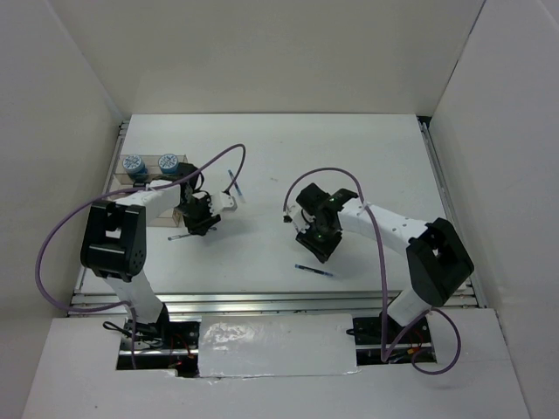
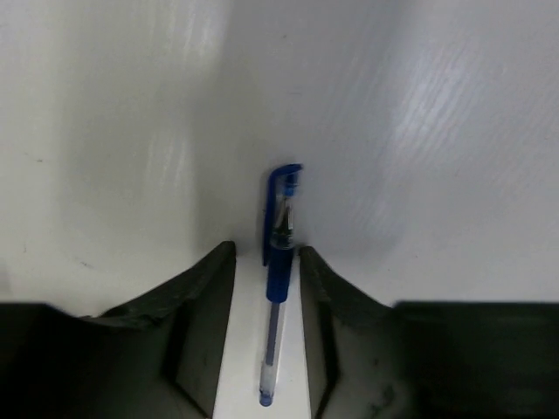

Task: Sort the stationery into containers
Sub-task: Pick up the pen from the center of the board.

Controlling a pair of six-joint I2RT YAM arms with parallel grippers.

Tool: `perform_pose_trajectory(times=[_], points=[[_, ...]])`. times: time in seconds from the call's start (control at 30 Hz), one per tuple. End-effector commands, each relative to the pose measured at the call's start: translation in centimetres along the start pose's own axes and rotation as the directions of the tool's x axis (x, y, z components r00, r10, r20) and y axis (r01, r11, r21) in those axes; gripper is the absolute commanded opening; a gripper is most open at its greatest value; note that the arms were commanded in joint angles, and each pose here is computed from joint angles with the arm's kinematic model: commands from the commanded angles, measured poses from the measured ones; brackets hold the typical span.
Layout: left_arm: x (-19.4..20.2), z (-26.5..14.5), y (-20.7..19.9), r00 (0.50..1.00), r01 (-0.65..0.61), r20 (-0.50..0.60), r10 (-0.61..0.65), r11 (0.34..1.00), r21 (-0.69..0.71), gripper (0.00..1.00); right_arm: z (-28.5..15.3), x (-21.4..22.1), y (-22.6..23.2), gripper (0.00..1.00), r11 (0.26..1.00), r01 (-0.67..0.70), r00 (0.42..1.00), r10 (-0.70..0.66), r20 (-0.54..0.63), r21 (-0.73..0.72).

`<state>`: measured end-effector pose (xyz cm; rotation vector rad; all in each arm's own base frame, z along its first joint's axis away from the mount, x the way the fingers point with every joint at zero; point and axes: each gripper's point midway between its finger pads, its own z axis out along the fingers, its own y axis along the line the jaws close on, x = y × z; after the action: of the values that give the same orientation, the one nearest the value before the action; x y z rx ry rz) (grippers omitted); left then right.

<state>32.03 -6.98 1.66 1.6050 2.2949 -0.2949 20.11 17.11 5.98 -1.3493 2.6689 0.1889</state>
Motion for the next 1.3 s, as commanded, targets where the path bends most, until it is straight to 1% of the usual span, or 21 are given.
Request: perform_pose_trajectory(times=[0.0, 0.1, 0.13, 0.2, 0.23, 0.33, 0.4, 0.57, 0.67, 0.77, 1.0, 1.07, 1.13, 1.17, 1.23, 1.27], points=[[1.0, 0.3, 0.4, 0.999, 0.004, -0.033, -0.003, 1.000, 0.015, 0.41, 0.8, 0.6, 0.3, 0.44, 1.000, 0.030, 0.999, -0.030, -0.030, 0.003], [0.9, 0.3, 0.1, 1.000, 0.004, -0.020, -0.003, 1.000, 0.026, 0.32, 1.3, 0.6, 0.5, 0.45, 0.999, 0.042, 0.998, -0.042, -0.037, 0.008], [0.7, 0.4, -0.2, 1.000, 0.001, -0.011, -0.001, 0.999, 0.039, 0.26, 1.5, 0.6, 0.6, 0.45, 0.999, 0.043, 0.998, -0.043, -0.041, 0.008], [0.3, 0.2, -0.5, 1.000, 0.008, 0.004, -0.008, 0.999, 0.050, 0.21, 1.8, 0.6, 0.9, 0.44, 0.999, 0.050, 0.998, -0.050, -0.048, 0.001], [0.1, 0.2, -1.0, 1.000, 0.015, 0.006, -0.015, 0.998, 0.068, 0.15, 1.9, 0.5, 1.0, 0.44, 0.999, 0.047, 0.998, -0.047, -0.048, -0.003], [-1.5, -0.2, -1.9, 0.998, 0.031, 0.050, -0.036, 0.994, 0.103, 0.07, 2.3, 0.4, 1.8, 0.41, 0.998, 0.056, 0.997, -0.057, -0.051, -0.020], [-2.4, -0.6, -2.1, 0.996, 0.047, 0.076, -0.055, 0.993, 0.104, 0.05, 2.6, 0.3, 2.5, 0.39, 0.997, 0.073, 0.996, -0.075, -0.053, -0.030], [-5.2, -2.2, -2.7, 0.982, 0.076, 0.163, -0.098, 0.988, 0.136, 0.00, 3.9, 0.6, 3.2, 0.37, 0.995, 0.096, 0.992, -0.099, -0.078, -0.040], [-6.6, -3.2, -3.0, 0.971, 0.089, 0.207, -0.121, 0.983, 0.158, 0.00, 4.6, 1.1, 3.2, 0.36, 0.994, 0.105, 0.989, -0.109, -0.098, -0.038], [-7.7, -4.2, -3.4, 0.963, 0.078, 0.243, -0.118, 0.983, 0.167, 0.00, 5.3, 1.3, 3.0, 0.36, 0.994, 0.111, 0.988, -0.113, -0.109, -0.025], [-8.7, -6.0, -4.3, 0.959, 0.051, 0.267, -0.094, 0.985, 0.166, 0.00, 6.0, 1.1, 2.6, 0.35, 0.993, 0.115, 0.987, -0.116, -0.116, -0.009], [-8.9, -6.8, -4.3, 0.957, 0.042, 0.279, -0.083, 0.988, 0.151, 0.00, 6.3, 1.2, 2.5, 0.31, 0.993, 0.120, 0.985, -0.119, -0.123, 0.001], [-9.0, -8.1, -4.2, 0.955, 0.016, 0.290, -0.053, 0.992, 0.126, 0.00, 6.4, 1.3, 2.4, 0.21, 0.992, 0.124, 0.984, -0.123, -0.129, 0.004], [-9.3, -8.9, -3.9, 0.954, -0.001, 0.300, -0.031, 0.994, 0.106, 0.00, 6.4, 1.4, 2.4, 0.11, 0.992, 0.124, 0.984, -0.123, -0.131, 0.005], [-8.3, -10.1, -3.8, 0.964, -0.061, 0.263, 0.040, 0.996, 0.071, 0.00, 6.2, 1.4, 2.4, 0.03, 0.992, 0.126, 0.983, -0.124, -0.132, 0.004], [-7.9, -10.7, -3.6, 0.966, -0.116, 0.241, 0.099, 0.992, 0.056, 0.00, 6.1, 1.3, 2.6, 0.00, 0.992, 0.123, 0.984, -0.123, -0.130, -0.006]])
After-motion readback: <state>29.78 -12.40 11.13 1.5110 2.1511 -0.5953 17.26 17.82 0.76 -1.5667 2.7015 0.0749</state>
